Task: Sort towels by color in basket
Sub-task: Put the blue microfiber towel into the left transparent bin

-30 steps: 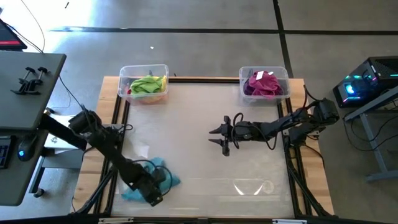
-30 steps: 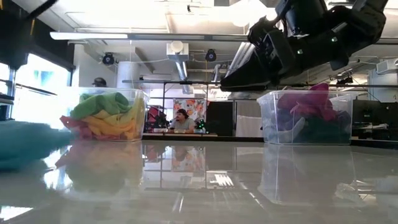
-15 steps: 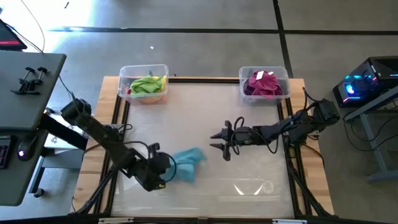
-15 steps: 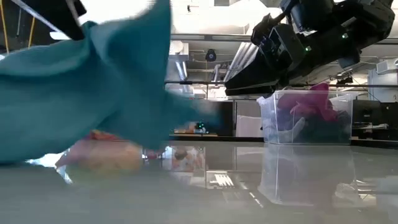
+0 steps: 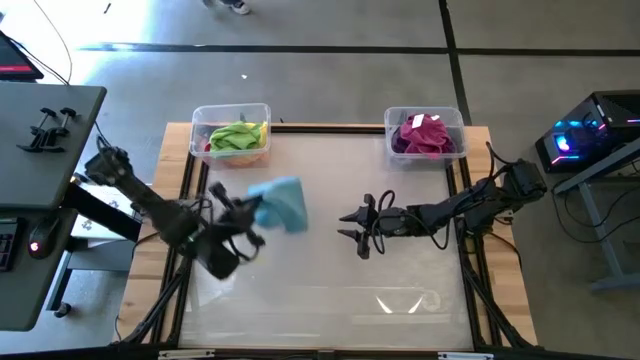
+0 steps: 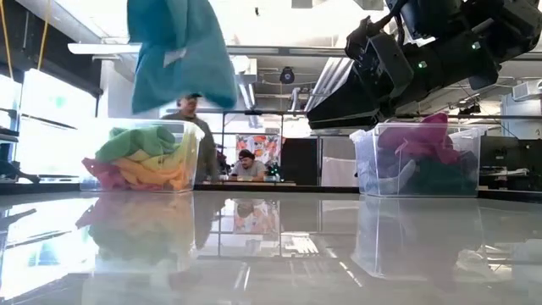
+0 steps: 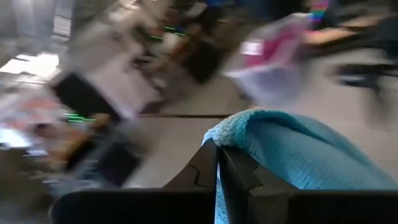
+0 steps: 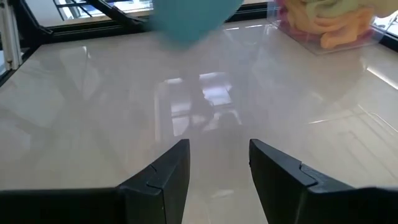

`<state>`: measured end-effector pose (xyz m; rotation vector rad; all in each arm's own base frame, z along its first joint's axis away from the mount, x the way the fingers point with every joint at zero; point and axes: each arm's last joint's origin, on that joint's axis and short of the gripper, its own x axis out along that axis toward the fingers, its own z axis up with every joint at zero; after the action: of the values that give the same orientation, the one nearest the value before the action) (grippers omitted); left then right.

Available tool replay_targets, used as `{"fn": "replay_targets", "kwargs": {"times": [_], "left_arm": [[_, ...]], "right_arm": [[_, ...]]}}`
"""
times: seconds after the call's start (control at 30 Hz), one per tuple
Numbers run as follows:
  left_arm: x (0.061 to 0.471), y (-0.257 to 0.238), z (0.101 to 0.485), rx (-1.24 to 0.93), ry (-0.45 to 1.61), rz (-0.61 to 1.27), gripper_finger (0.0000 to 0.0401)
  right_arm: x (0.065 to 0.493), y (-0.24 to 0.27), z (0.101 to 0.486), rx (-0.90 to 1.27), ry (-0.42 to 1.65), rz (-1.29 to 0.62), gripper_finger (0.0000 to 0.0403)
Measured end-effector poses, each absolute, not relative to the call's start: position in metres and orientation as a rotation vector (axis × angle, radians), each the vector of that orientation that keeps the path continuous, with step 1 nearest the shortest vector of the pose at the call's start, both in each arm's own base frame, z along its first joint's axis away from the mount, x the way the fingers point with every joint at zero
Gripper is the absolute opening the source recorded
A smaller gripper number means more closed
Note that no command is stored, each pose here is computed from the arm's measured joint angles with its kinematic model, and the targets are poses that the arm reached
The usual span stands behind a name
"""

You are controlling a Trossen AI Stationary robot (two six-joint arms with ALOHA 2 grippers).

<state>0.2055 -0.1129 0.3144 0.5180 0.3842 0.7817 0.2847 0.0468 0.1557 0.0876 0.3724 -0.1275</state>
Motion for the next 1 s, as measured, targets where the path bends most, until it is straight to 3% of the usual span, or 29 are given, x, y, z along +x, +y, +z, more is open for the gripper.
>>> {"fn": "replay_targets", "kwargs": {"times": [0.2, 0.4, 0.73, 1.0], "left_arm": [[0.185, -0.062, 0.349, 0.597, 0.378, 1.034, 0.0], [0.158, -0.002, 0.377, 0.403, 0.382, 1.223, 0.0], [0.147, 0.073, 0.399, 0.29, 0.391, 1.158, 0.0], [0.16, 0.121, 0.364, 0.331, 0.666, 1.239, 0.0]], "right_arm": [[0.284, 0.047, 0.155, 0.087, 0.377, -0.127, 0.016], [0.285, 0.046, 0.155, 0.086, 0.377, -0.131, 0.016], [0.285, 0.046, 0.155, 0.086, 0.376, -0.133, 0.016], [0.284, 0.046, 0.155, 0.085, 0.381, -0.134, 0.016]]}}
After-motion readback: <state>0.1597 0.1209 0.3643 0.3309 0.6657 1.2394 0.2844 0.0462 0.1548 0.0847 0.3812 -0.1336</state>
